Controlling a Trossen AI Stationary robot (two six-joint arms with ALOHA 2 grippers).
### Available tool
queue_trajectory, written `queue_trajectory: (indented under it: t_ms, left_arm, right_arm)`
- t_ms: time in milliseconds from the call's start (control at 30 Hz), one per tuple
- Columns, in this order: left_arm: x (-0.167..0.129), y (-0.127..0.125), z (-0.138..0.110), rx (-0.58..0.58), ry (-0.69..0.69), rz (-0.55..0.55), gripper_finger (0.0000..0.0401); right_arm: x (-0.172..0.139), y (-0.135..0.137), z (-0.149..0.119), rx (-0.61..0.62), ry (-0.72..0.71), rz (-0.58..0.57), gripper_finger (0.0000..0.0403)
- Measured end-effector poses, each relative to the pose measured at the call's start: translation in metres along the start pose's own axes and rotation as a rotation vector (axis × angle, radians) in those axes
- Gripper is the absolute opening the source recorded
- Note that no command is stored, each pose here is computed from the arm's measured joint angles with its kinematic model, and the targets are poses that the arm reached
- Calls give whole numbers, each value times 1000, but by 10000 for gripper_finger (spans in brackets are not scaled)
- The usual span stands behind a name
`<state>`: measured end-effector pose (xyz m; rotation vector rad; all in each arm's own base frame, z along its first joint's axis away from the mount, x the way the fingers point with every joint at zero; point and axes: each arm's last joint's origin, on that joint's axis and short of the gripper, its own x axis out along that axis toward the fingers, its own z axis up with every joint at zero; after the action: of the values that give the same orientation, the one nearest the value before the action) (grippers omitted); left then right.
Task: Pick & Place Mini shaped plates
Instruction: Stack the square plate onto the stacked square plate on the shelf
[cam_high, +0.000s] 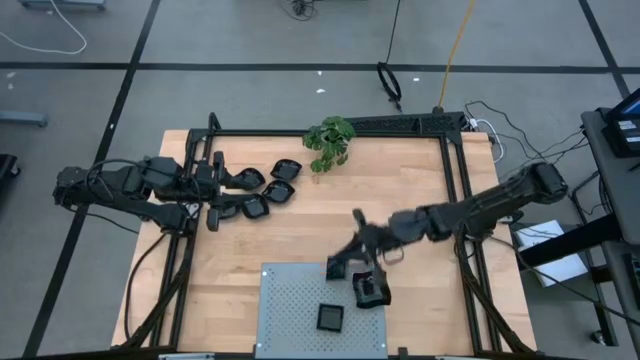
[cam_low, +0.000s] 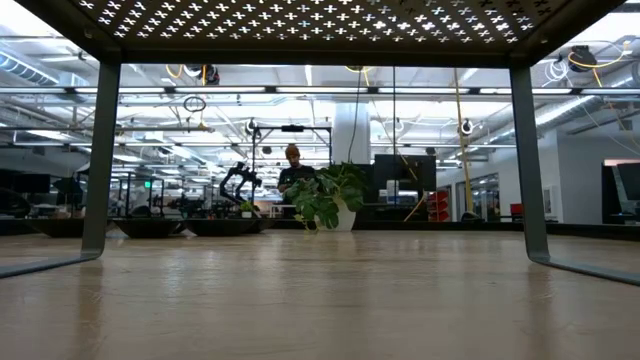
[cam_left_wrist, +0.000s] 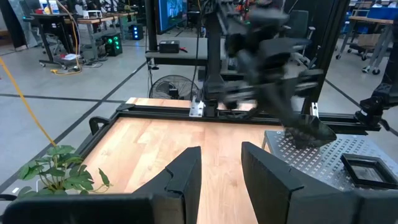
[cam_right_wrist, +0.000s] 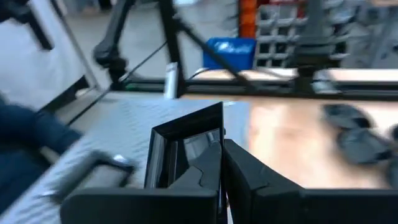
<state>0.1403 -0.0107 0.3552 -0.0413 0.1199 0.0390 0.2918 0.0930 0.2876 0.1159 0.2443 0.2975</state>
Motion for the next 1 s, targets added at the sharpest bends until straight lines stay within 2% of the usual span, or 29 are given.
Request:
queue_trajectory:
  t_ms: [167, 400, 567, 1000]
  left_arm:
    - [0, 0, 0, 0, 0, 0, 120]
    - [0, 0, 0, 0, 0, 0, 120]
    - [0, 0, 0, 0, 0, 0, 120]
    - [0, 0, 0, 0, 0, 0, 120]
  right_arm:
    - [19, 49, 13, 24, 46, 89, 4]
    - [57, 94, -5, -14, 157, 138, 4]
    - [68, 100, -6, -77, 232, 132, 4]
    - [69, 93, 0, -81, 202, 116, 4]
